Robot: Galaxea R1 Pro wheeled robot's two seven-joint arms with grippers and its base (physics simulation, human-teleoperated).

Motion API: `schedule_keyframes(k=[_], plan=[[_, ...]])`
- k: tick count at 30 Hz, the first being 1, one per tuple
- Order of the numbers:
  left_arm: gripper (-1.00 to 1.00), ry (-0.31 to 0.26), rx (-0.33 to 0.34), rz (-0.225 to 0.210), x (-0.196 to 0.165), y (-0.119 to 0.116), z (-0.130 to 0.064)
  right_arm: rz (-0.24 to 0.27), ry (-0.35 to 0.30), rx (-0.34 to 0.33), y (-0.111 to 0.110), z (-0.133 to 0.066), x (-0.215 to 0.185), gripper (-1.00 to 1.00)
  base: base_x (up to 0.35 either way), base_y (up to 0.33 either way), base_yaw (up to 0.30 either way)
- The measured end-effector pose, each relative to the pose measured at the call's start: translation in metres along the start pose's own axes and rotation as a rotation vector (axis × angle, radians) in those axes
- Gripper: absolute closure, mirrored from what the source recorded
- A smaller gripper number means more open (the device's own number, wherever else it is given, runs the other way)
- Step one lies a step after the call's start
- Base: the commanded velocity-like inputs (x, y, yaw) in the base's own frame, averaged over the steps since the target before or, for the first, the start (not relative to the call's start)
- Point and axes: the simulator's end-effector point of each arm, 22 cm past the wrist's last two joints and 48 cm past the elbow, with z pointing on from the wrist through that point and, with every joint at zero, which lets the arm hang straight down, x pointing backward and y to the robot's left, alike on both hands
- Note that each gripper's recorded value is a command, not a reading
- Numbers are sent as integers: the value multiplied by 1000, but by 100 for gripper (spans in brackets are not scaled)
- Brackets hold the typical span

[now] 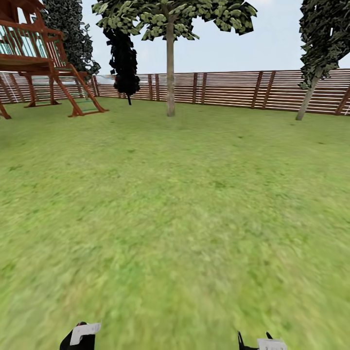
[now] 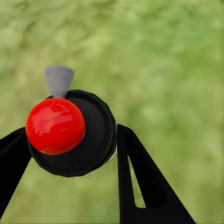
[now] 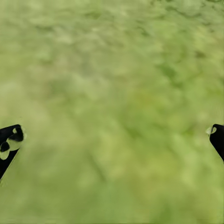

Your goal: In the garden, pick up the pesticide atomizer on the floor and spray pesticide onto both trees until each tree trunk is fully covered.

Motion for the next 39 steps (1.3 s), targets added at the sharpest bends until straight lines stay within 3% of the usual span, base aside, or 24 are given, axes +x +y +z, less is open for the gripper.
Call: schedule_keyframes(k=[39], plan=[[100,0,0,0,0,0,0,0,1,0,0,0,0,-100,340,0,0]])
